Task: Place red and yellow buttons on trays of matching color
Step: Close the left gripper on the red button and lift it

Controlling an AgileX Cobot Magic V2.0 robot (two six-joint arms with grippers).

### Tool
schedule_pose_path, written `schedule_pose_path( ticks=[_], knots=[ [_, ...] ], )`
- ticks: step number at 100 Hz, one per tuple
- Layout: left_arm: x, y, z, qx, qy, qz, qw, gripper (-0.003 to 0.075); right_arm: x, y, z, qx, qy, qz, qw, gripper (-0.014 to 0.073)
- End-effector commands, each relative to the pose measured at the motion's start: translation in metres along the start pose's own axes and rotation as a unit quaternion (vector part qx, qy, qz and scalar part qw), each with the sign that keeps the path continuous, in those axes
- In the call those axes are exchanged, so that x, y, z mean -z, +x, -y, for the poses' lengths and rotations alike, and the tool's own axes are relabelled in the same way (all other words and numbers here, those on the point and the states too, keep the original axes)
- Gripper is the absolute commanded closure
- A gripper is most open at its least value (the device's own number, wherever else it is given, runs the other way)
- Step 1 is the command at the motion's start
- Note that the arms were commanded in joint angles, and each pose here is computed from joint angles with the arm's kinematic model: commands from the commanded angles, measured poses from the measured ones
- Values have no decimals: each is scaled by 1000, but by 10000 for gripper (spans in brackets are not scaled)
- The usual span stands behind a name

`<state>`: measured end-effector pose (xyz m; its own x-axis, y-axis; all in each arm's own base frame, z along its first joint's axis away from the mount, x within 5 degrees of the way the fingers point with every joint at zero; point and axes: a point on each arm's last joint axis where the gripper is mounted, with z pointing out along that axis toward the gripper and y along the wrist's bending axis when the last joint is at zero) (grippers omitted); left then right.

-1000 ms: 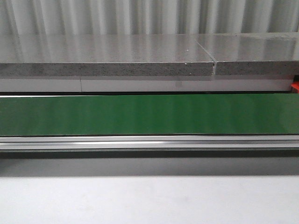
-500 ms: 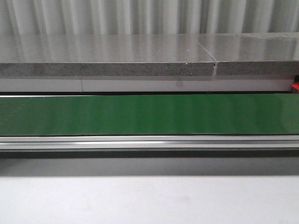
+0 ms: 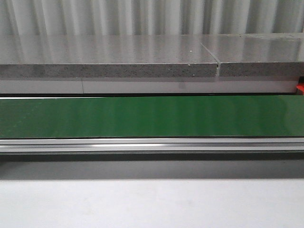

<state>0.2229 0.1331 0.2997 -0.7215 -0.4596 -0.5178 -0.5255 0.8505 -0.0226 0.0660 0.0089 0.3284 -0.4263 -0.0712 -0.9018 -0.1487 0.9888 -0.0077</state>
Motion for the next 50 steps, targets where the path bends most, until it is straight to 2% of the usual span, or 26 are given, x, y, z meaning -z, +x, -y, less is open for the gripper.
schedule_pose_path(
  ticks=[1,29,50],
  knots=[
    [28,-5,10,-12,15,53,998,618,4,-12,0,2,-1,44,999,664],
    [33,3,53,-90,64,39,993,618,4,-12,0,2,-1,44,999,664],
    [20,0,86,-140,89,0,986,618,4,-12,0,2,-1,44,999,664]
  ],
)
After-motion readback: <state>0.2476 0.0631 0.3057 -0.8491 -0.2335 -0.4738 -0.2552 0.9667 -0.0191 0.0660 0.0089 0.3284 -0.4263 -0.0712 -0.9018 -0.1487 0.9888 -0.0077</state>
